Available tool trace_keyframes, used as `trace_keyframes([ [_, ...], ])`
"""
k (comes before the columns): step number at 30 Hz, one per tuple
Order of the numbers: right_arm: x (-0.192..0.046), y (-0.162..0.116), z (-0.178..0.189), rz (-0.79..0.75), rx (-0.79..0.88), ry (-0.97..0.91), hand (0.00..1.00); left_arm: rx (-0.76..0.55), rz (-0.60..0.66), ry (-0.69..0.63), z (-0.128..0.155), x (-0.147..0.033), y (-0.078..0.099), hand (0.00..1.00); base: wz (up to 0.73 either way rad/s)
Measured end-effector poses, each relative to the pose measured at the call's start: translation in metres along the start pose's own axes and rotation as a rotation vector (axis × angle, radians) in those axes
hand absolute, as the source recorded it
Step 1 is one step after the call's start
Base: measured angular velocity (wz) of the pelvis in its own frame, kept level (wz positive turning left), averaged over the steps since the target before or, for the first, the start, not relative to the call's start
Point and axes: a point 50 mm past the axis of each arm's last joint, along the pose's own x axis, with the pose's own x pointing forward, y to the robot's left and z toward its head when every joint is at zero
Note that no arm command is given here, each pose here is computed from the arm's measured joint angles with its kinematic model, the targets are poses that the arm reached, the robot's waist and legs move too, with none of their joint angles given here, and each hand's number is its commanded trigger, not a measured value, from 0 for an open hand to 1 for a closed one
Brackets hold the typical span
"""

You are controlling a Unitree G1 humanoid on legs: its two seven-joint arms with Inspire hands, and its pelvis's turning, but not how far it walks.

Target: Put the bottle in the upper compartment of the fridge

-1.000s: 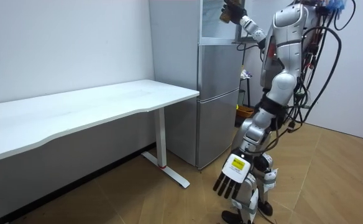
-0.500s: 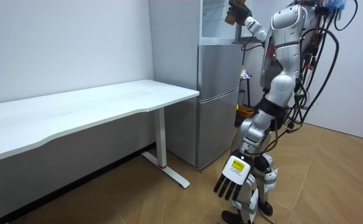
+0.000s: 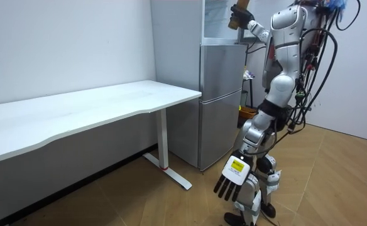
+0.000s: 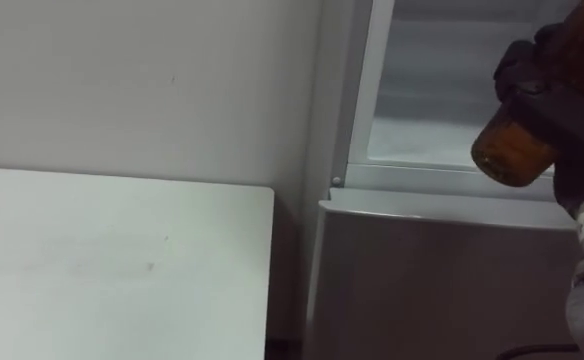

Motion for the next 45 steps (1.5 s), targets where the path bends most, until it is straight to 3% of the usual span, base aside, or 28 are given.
trace_keyframes([
  [17,0.010,-0.031,-0.025,-0.207,0.035,0.135,1.00,0.039,0.003,-0.011,0.002,0.000,-0.001,0.00,-0.01],
  [24,0.047,-0.030,0.002,-0.300,-0.010,0.046,1.00,0.107,0.007,-0.023,0.001,0.000,0.002,0.00,0.06],
  [29,0.052,-0.034,0.014,-0.319,-0.037,0.012,1.00,0.109,0.015,-0.030,-0.001,-0.001,0.005,0.00,0.02],
  [45,0.066,-0.045,-0.026,-0.341,-0.144,0.214,1.00,0.099,0.037,-0.014,-0.002,0.000,0.013,0.00,0.07],
])
